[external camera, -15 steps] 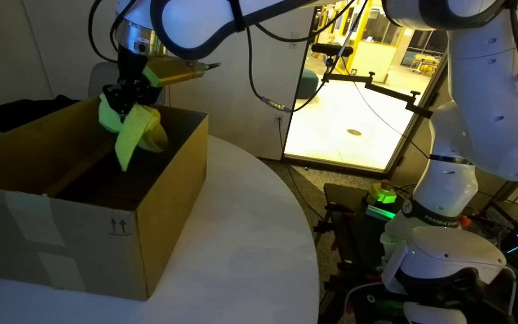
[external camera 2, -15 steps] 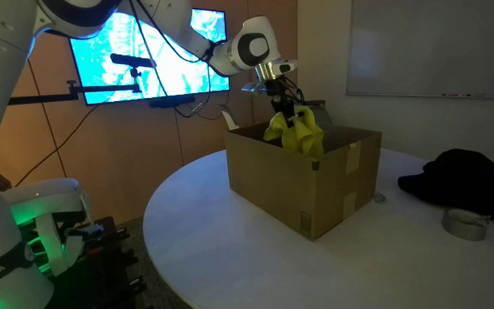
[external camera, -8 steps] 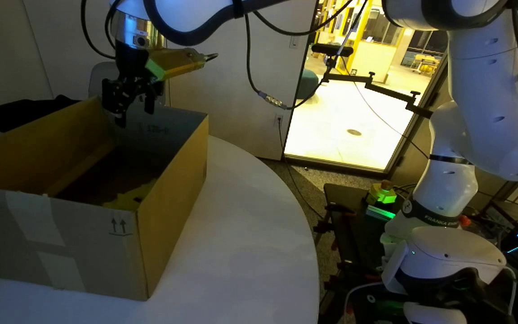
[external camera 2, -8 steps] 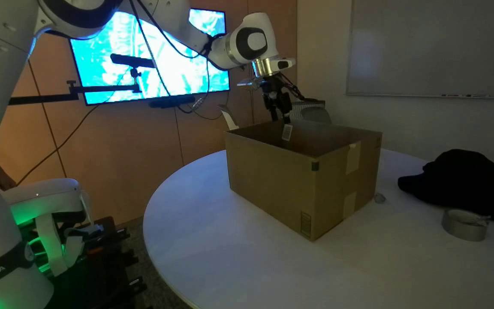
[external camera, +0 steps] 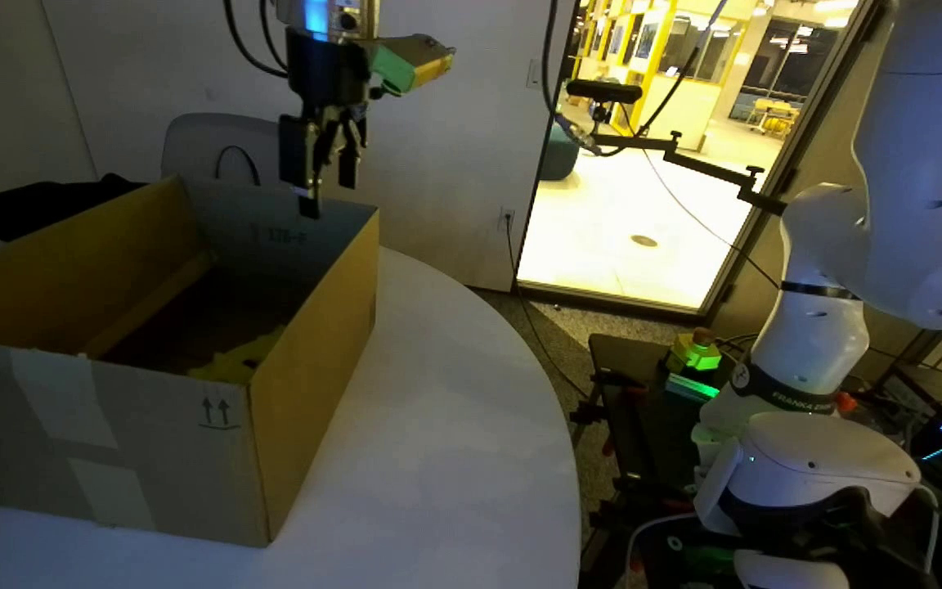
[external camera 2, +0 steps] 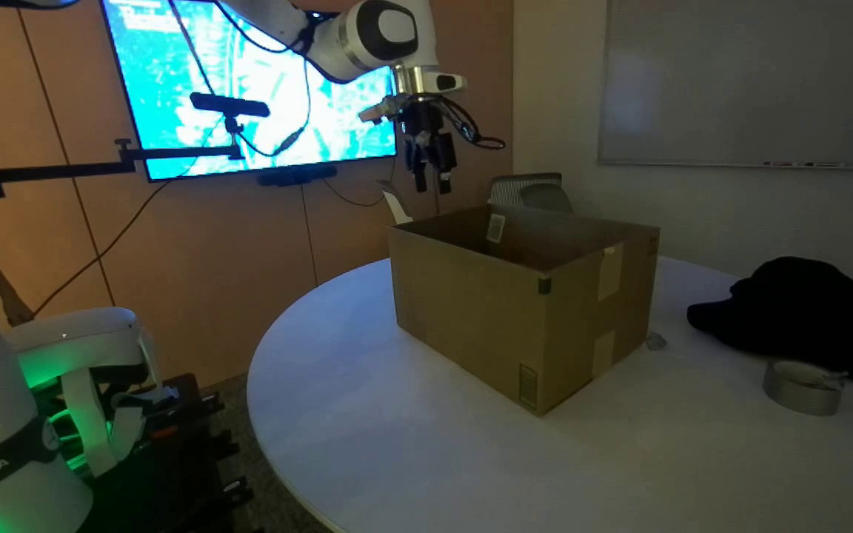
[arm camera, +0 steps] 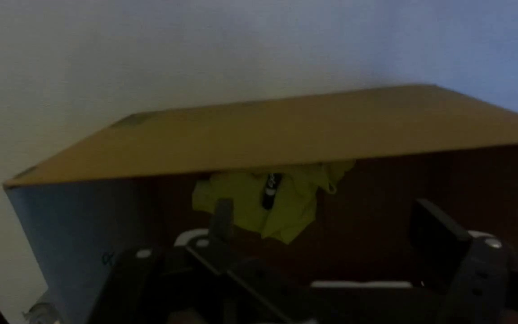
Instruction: Put the marker on the yellow crop, wrap the marker up with the yellow cloth and put them in the box
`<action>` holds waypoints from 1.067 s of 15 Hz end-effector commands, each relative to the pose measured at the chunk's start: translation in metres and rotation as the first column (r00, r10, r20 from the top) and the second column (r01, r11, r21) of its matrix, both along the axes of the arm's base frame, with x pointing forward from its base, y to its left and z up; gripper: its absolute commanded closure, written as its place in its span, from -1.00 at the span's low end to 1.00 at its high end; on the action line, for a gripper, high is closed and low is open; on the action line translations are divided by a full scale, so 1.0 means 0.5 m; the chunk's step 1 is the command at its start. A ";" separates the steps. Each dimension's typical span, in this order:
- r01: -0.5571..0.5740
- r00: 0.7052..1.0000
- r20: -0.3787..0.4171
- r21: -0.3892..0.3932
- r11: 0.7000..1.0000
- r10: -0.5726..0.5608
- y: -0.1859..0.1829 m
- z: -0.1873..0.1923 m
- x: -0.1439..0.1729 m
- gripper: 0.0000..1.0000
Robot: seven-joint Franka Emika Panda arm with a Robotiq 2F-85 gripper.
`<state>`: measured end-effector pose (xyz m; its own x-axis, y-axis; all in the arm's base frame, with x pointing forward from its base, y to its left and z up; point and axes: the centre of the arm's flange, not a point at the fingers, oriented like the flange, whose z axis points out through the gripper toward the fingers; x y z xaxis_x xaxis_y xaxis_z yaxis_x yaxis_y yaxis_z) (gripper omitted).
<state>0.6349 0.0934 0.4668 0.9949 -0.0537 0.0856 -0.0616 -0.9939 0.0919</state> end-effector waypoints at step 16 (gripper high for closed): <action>-0.003 0.999 0.041 0.084 0.996 -0.001 -0.117 -0.110 -0.551 -1.00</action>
<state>0.3690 0.0538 0.4487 0.9954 -0.0887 0.0361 -0.0908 -0.9941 0.0594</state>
